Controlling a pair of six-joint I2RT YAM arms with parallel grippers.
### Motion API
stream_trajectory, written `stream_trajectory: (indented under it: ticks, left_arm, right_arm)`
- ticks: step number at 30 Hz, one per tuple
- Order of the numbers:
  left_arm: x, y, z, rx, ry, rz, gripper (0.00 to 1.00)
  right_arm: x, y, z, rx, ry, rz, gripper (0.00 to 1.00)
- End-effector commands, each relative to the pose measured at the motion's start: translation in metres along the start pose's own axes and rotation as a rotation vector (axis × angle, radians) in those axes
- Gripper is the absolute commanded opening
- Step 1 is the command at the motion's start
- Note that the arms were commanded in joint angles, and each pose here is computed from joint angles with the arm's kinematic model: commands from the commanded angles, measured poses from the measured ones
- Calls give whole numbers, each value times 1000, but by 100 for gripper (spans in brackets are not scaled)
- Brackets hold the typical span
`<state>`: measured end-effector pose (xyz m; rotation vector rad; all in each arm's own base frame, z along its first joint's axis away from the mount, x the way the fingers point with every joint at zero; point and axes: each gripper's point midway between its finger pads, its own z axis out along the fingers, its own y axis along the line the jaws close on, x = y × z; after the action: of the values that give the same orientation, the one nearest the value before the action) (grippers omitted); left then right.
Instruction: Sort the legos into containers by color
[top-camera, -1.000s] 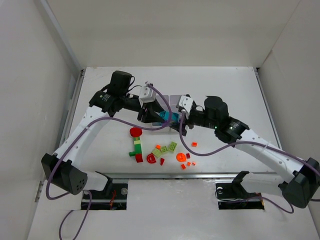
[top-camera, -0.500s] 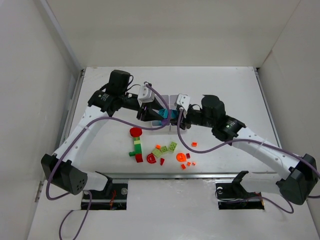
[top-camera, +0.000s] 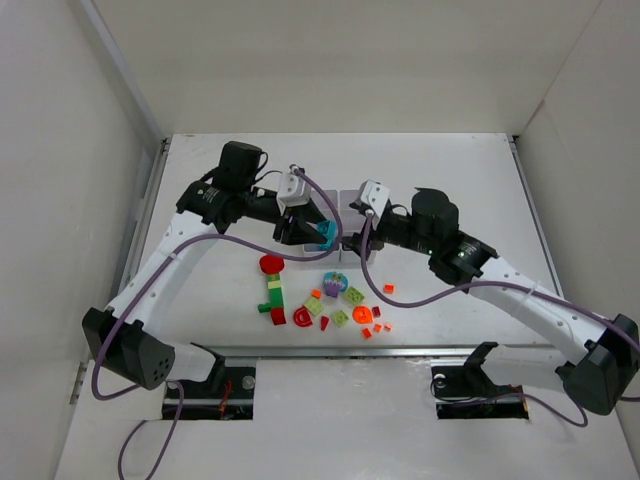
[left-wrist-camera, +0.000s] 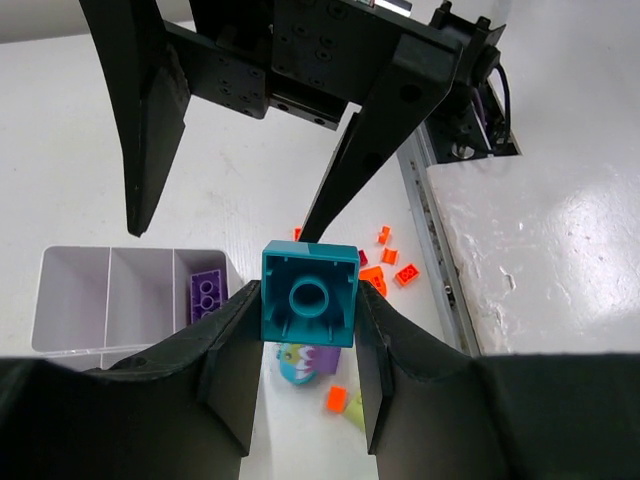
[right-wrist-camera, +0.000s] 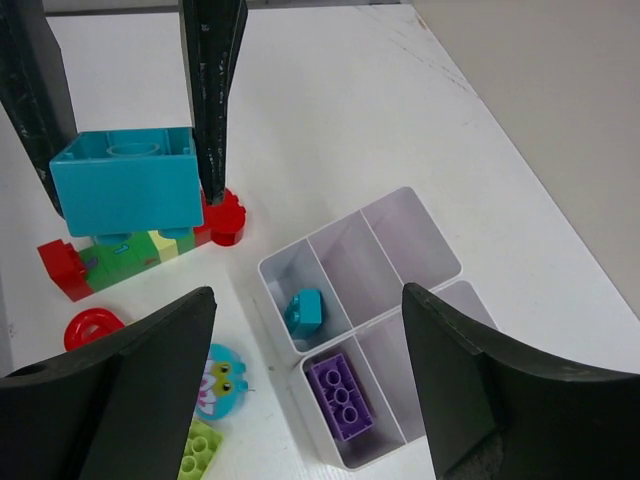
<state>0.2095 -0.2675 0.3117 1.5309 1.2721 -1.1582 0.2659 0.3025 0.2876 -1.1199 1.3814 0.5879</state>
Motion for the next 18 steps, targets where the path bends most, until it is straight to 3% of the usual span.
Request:
stream_trajectory:
  ticks: [1, 7, 13, 18]
  left_arm:
    - [-6, -6, -3, -6, 0, 27, 0]
    - [60, 34, -5, -204, 193, -65, 0]
    - [101, 84, -3, -393, 269, -208, 0]
    - [140, 104, -6, -470, 352, -213, 0]
  right_arm:
    - [-25, -11, 0, 42, -68, -11, 80]
    - [4, -23, -3, 160, 10, 71, 80]
    - [24, -47, -28, 376, 62, 145, 80]
    - [40, -47, -41, 432, 86, 168, 80]
